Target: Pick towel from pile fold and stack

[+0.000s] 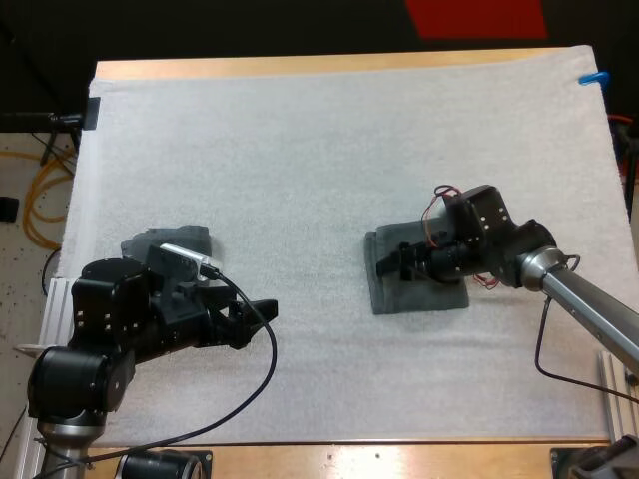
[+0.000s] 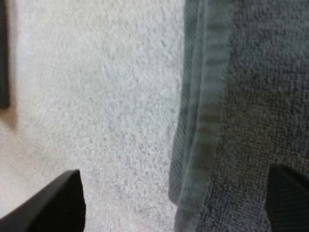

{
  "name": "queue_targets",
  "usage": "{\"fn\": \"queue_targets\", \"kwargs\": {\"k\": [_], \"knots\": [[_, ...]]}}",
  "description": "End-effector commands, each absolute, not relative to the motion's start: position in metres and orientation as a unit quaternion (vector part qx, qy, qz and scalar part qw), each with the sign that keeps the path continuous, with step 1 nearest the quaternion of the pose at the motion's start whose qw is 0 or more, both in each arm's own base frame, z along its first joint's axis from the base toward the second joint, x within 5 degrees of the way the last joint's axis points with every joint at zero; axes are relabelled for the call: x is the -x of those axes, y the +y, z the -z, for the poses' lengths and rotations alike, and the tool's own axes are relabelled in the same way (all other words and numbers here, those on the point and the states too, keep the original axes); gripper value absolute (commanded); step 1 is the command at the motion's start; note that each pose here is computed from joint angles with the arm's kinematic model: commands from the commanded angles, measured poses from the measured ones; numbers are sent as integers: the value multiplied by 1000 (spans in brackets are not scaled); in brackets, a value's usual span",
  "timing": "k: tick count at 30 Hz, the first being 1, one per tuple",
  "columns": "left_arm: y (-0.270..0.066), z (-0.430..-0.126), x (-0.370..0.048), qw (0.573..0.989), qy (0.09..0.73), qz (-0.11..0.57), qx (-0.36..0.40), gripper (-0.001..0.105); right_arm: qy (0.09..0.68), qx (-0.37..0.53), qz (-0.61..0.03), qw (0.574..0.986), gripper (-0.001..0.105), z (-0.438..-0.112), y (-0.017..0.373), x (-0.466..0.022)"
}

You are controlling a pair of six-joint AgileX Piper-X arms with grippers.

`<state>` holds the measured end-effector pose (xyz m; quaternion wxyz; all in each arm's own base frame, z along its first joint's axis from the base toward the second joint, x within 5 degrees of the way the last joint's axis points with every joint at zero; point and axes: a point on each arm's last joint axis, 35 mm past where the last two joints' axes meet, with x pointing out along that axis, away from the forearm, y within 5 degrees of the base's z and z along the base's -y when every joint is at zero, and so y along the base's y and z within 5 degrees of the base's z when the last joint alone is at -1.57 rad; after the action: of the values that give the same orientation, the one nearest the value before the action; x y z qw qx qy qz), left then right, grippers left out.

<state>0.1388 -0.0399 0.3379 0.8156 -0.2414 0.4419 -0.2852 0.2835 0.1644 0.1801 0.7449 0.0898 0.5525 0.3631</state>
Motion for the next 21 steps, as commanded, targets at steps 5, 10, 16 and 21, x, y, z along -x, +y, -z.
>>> {"fn": "queue_targets", "kwargs": {"k": [5, 10, 16, 21], "knots": [[-40, -341, -138, 817, 437, 291, 240, 73, 540, -74, -384, 745, 71, -195, 162, -276], [-41, -341, -138, 811, 437, 305, 242, 73, 500, -28, -398, 769, 71, -231, 152, -260], [-48, -343, -142, 812, 434, 303, 246, 73, 435, 23, -395, 809, 71, -286, 132, -227], [-72, -340, -166, 821, 426, 284, 254, 73, 350, 48, -369, 860, 71, -331, 112, -195]]}}
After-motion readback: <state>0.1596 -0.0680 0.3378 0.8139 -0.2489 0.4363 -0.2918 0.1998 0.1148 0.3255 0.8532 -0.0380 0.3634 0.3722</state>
